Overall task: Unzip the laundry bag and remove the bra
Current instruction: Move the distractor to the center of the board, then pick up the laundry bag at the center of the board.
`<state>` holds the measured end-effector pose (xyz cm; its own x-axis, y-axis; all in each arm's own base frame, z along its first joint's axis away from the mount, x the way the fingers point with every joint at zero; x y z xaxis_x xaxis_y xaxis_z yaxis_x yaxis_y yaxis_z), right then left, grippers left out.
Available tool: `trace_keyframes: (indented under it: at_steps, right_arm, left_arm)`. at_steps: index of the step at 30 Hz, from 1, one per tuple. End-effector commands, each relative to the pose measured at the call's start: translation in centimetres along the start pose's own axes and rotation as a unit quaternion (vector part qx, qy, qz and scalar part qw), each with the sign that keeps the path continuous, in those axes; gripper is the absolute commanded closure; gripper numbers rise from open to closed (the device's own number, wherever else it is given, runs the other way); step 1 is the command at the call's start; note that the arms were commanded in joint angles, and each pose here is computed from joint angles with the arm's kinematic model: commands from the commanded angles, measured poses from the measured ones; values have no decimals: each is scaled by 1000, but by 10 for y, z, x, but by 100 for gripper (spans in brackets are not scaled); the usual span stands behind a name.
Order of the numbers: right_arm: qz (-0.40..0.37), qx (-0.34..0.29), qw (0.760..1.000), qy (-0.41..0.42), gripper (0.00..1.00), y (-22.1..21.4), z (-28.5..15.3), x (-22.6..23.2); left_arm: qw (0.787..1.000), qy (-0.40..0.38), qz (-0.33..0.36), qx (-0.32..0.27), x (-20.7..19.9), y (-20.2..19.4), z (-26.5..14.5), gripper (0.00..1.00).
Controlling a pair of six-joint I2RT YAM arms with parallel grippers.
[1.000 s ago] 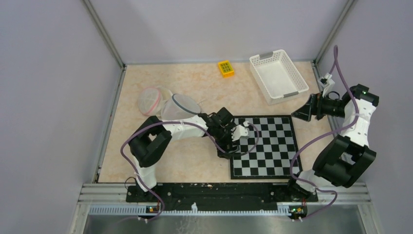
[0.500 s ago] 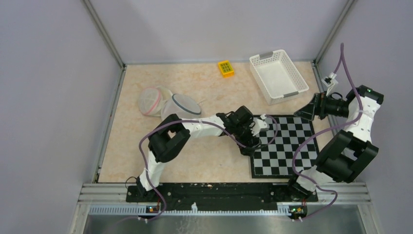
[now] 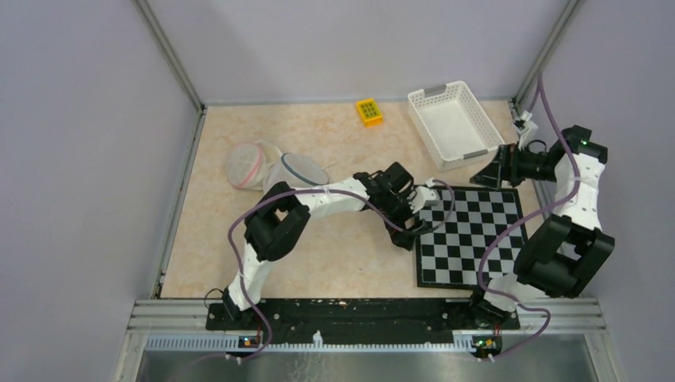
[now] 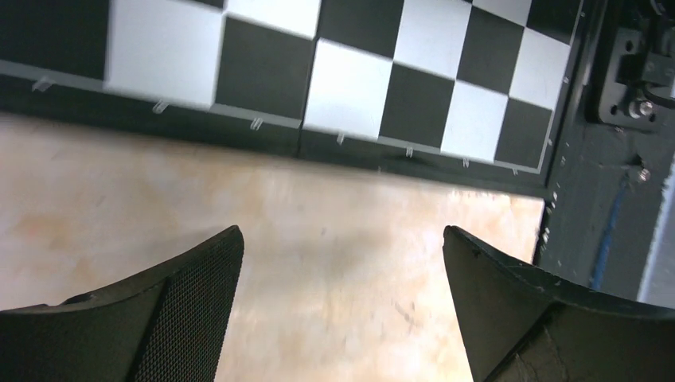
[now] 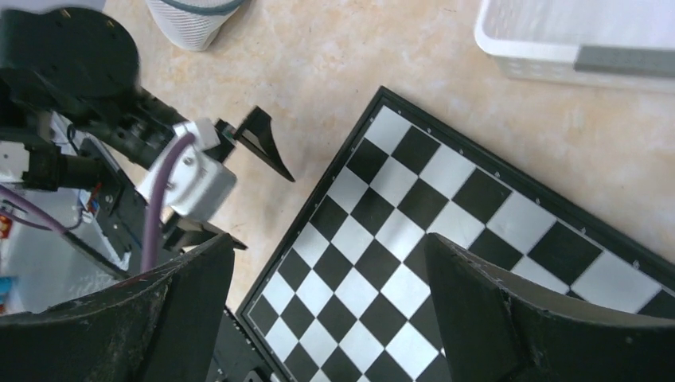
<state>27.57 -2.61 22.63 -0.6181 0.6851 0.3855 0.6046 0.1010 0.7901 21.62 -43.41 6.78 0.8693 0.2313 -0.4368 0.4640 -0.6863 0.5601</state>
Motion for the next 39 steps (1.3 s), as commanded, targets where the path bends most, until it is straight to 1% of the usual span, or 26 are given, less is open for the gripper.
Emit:
trace_keyframes:
  at_steps: [1,5,9,13,15,17,20,23,27,30,32,33,34,36,38,39]
  right_arm:
    - [-61,-4,998,-22,12,24,18,12]
    - [-93,11,996,-13,12,36,41,30]
    - [-121,25,992,3,12,45,64,49]
    - [-135,38,990,26,12,46,87,63]
    - [-139,43,989,31,12,44,96,68]
    - [-144,45,988,38,12,43,104,74]
    - [-147,43,987,44,12,41,109,79]
    - [-150,44,987,40,12,37,111,81]
    - [-156,47,986,39,12,31,111,83]
    - [-161,49,985,42,12,29,111,85]
    - [-162,49,985,44,12,29,111,86]
    - [-162,49,985,46,12,29,111,87]
    - [-163,48,984,49,12,29,111,88]
    - [-164,45,984,52,12,29,111,89]
    - [-164,42,984,58,13,29,113,90]
    - [-163,42,984,62,13,28,113,91]
  left_arm:
    - [998,10,6,-54,-6,29,-87,1]
    - [992,70,-20,-100,29,33,-158,1]
    - [974,175,-57,-131,77,20,-231,1]
    - [935,305,-103,-148,128,-5,-297,1]
    - [908,357,-156,-156,152,-23,-325,1]
    - [888,379,-200,-167,164,-38,-339,1]
    - [868,392,-241,-187,173,-55,-348,1]
    - [852,401,-261,-213,177,-60,-353,1]
    - [834,415,-293,-216,186,-74,-351,1]
    - [830,414,-313,-204,193,-84,-342,1]
    - [836,399,-323,-193,194,-89,-333,1]
    - [845,380,-324,-192,192,-87,-327,3]
    - [853,361,-324,-191,189,-87,-322,6]
    - [875,313,-315,-193,178,-82,-311,16]
    - [891,270,-306,-198,169,-79,-301,30]
    - [898,253,-301,-198,166,-78,-297,35]
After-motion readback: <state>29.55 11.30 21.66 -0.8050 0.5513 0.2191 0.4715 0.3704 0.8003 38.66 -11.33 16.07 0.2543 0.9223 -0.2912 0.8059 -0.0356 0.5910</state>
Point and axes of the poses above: each gripper's point midway between its finger pads, its own z axis out along the fingers, its own x axis along the line the jaws close on, y = z × x, the point moved 3 cm from there along -z, back along the fingers, and after that the axes turned 10 degrees about -z, right-handed, at the moved point
